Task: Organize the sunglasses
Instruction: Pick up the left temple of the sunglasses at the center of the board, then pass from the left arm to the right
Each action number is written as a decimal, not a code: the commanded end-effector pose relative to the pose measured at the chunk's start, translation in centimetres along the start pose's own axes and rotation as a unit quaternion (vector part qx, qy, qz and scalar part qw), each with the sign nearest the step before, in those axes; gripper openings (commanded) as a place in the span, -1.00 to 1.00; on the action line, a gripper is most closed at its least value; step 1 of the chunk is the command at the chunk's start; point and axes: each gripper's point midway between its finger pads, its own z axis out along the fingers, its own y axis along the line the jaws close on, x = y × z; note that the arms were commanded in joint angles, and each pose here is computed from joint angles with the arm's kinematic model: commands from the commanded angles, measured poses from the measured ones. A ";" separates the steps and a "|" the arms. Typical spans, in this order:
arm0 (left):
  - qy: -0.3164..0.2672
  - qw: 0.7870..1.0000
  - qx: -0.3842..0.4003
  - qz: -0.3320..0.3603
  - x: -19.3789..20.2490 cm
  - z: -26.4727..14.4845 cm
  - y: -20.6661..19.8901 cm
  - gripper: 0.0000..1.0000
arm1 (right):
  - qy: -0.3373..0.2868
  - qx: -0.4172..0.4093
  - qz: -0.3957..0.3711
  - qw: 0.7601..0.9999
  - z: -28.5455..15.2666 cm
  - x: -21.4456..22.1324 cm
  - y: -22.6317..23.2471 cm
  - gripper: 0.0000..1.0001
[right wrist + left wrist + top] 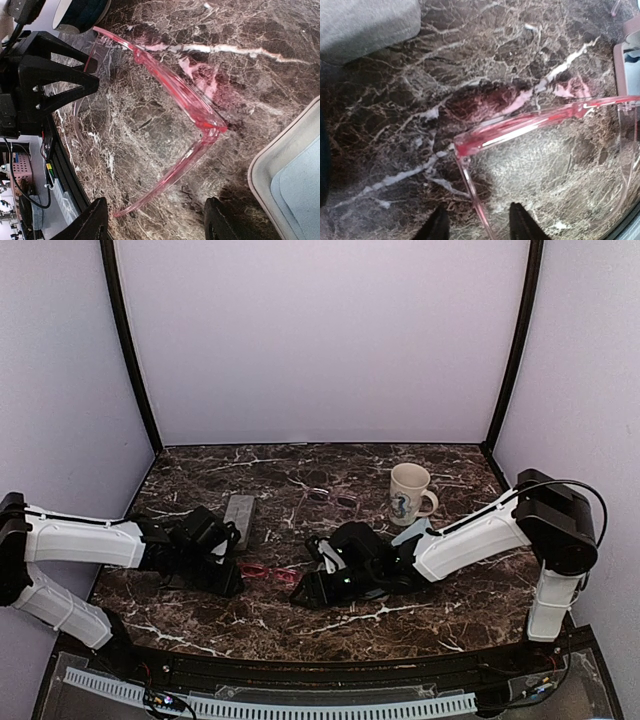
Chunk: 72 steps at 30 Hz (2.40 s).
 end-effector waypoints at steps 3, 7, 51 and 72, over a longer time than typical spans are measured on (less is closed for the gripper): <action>0.004 1.000 0.018 0.007 -0.8 0.6 -1.1 -0.32 | -0.005 -0.020 -0.009 1.000 0.4 -0.7 1.5 0.32; 0.004 1.000 0.011 0.002 -0.9 0.4 -0.9 -0.45 | -0.007 -0.016 -0.013 1.000 0.1 -0.8 1.5 0.32; 0.177 0.975 0.102 0.091 -0.2 -1.8 -6.8 -1.00 | -0.024 0.127 -0.548 0.827 -9.2 2.0 8.8 0.48; 0.201 0.963 0.144 0.111 0.7 -2.3 -9.3 -1.00 | 0.020 0.195 -0.644 0.740 -6.2 4.1 10.5 0.37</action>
